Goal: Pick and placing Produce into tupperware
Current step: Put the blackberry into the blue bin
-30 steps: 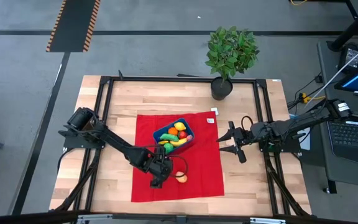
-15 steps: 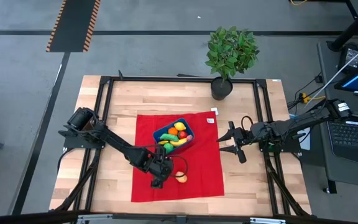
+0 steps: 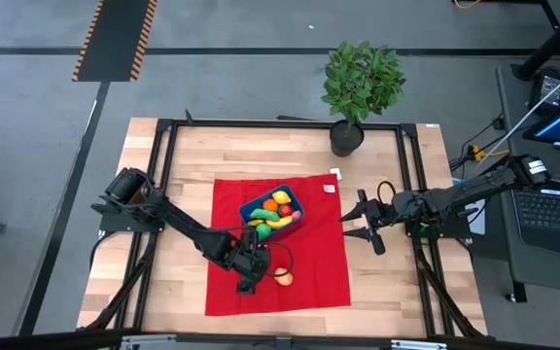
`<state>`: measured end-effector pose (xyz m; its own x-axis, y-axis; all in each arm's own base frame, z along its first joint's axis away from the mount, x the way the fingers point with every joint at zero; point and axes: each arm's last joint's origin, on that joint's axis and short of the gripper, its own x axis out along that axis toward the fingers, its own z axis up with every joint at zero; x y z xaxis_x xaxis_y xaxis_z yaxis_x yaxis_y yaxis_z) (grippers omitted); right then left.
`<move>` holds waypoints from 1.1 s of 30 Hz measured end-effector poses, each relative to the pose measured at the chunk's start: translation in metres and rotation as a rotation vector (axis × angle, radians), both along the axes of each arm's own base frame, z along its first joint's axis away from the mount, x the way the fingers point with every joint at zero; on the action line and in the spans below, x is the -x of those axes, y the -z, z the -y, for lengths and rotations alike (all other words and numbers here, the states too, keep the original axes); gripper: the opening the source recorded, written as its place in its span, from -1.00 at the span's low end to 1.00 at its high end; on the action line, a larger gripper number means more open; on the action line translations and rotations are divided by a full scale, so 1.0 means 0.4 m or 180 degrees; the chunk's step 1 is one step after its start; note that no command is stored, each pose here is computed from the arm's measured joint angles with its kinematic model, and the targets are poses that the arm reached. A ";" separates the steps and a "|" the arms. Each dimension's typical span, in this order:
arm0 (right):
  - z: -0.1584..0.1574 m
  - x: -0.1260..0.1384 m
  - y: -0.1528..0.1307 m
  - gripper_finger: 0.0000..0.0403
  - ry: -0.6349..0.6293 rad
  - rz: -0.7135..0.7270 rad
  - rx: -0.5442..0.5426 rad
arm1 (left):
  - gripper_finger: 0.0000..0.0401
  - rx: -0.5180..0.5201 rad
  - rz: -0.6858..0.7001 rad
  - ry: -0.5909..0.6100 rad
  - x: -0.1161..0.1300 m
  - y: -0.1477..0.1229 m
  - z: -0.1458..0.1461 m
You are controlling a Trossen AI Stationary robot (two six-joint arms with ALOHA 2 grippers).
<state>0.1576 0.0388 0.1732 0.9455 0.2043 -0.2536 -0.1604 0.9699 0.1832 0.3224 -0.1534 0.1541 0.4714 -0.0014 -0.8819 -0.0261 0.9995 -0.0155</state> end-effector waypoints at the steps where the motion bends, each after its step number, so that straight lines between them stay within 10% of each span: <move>1: 0.000 0.000 0.000 -0.03 0.0001 0.0001 0.0000 | -0.01 0.0000 -0.0001 0.0000 0.000 0.000 0.000; 33: 0.000 0.000 0.000 -0.03 0.0002 0.0003 -0.0004 | -0.04 0.0038 -0.0149 -0.0119 0.006 0.034 -0.004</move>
